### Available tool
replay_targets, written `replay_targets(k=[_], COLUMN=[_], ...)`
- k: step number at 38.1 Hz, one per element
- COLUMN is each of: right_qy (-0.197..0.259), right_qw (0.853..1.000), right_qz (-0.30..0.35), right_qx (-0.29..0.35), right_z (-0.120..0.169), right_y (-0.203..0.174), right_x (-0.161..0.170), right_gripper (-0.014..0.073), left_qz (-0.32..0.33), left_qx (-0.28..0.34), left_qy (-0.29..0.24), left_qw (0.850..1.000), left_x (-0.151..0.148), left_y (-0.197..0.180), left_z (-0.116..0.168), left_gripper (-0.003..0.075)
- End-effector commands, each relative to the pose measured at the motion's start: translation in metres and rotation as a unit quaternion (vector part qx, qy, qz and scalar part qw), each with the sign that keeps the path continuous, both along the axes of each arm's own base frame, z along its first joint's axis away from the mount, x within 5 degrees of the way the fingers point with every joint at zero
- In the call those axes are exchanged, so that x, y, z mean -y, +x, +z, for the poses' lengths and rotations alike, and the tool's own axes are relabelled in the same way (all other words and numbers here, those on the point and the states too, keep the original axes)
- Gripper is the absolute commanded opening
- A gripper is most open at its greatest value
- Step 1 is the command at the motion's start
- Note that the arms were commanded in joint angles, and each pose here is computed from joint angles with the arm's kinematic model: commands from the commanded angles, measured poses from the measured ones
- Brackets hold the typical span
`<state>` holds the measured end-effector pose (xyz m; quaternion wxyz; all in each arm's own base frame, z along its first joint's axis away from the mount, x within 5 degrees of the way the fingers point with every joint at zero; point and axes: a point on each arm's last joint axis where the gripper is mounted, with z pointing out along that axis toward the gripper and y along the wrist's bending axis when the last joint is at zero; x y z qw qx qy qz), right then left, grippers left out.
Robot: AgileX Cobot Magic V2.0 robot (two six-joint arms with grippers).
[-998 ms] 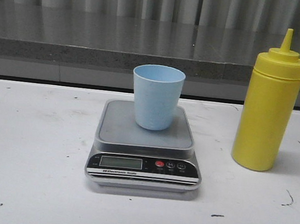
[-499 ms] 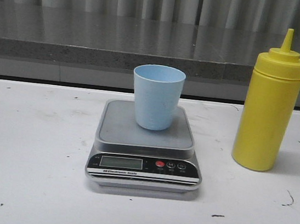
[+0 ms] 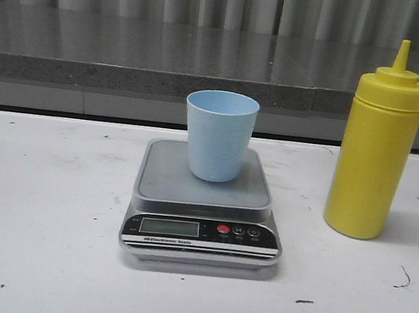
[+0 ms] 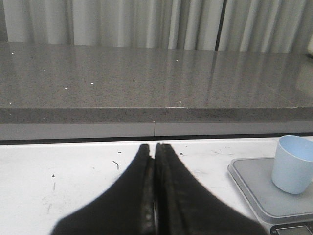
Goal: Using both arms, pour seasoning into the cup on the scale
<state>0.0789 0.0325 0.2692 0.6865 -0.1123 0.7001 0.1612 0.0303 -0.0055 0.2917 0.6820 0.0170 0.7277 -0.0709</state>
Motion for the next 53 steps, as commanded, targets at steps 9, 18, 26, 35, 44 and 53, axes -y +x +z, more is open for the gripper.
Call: replay_targets(k=[9, 18, 26, 35, 44, 53], right_qy=[0.013, 0.012, 0.011, 0.011, 0.011, 0.011], right_qw=[0.999, 0.999, 0.999, 0.999, 0.999, 0.999], right_qz=[-0.014, -0.013, -0.013, -0.013, -0.013, -0.013], right_qx=[0.048, 0.046, 0.044, 0.044, 0.044, 0.044], right_z=[0.018, 0.017, 0.017, 0.017, 0.017, 0.017], right_y=[0.000, 0.000, 0.000, 0.000, 0.000, 0.000], right_x=[0.002, 0.002, 0.002, 0.002, 0.002, 0.002], right_gripper=[-0.0119, -0.0119, -0.0119, -0.0119, -0.0119, -0.0119], left_qz=[0.002, 0.030, 0.050, 0.055, 0.055, 0.055], left_qx=[0.055, 0.088, 0.043, 0.050, 0.042, 0.042], left_qy=[-0.015, -0.018, -0.014, -0.015, -0.014, -0.014], left_qw=[0.998, 0.996, 0.998, 0.997, 0.998, 0.998], left_x=[0.000, -0.002, -0.004, -0.004, -0.004, -0.004], left_y=[0.001, 0.006, 0.018, 0.026, 0.026, 0.026], left_z=[0.012, -0.023, -0.060, -0.091, -0.092, -0.092], left_gripper=[-0.0020, -0.0020, -0.0020, -0.0020, -0.0020, -0.0020])
